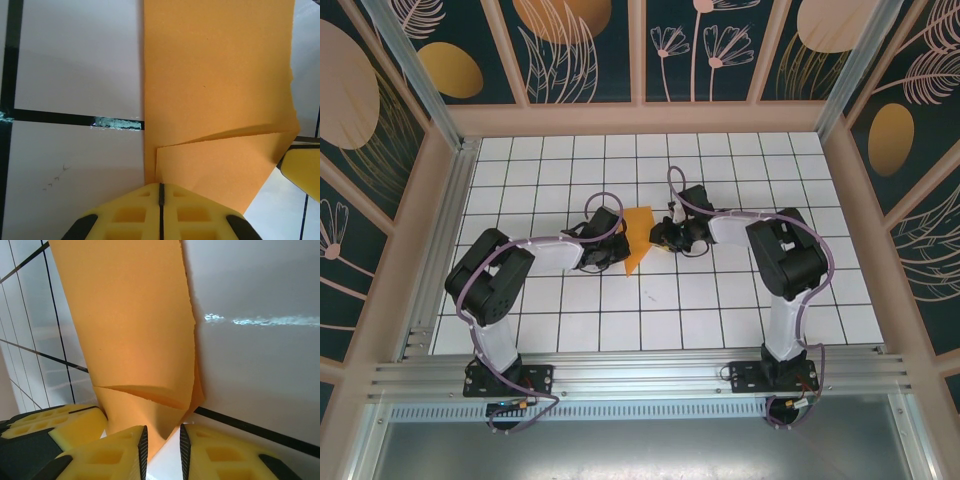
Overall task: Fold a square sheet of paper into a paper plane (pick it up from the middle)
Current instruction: Fourth fold the wing at the center of the table.
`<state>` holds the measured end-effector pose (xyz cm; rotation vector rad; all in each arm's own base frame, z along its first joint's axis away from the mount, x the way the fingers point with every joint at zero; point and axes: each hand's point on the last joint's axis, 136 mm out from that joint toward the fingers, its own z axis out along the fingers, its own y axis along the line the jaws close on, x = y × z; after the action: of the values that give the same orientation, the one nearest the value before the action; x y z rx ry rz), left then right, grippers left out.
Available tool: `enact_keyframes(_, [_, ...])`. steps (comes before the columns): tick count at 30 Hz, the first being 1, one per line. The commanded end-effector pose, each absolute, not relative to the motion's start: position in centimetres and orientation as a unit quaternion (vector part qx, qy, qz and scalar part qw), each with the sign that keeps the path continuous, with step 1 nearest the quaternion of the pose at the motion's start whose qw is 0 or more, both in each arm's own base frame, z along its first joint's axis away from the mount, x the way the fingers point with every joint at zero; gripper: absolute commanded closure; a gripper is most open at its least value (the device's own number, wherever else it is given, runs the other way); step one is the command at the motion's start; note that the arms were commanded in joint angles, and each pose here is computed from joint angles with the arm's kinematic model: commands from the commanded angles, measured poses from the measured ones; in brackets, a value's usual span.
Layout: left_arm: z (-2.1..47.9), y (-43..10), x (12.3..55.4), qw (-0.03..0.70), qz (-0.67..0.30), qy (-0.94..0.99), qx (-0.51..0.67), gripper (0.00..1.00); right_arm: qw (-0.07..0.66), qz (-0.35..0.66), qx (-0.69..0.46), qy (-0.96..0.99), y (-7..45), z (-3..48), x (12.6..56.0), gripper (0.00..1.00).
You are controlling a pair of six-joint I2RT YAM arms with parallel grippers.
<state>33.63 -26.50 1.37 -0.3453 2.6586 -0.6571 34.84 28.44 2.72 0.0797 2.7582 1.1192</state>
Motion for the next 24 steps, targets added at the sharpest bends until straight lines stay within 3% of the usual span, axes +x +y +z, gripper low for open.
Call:
enact_keyframes(1, [-1.0,-25.1,32.3,0.153,-0.199,0.959,-0.133,0.91,0.088,0.391,0.018,0.916,29.5,3.4,35.7,0.73])
enact_keyframes(18, [0.1,-25.7,32.7,0.159,-0.215,0.955,-0.128,0.91,0.084,0.395,0.036,0.914,29.9,3.1,36.3,0.84])
enact_keyframes(24, [2.3,-26.1,33.4,0.174,-0.234,0.949,-0.123,0.88,0.086,0.372,0.032,0.924,29.3,2.7,36.2,0.95])
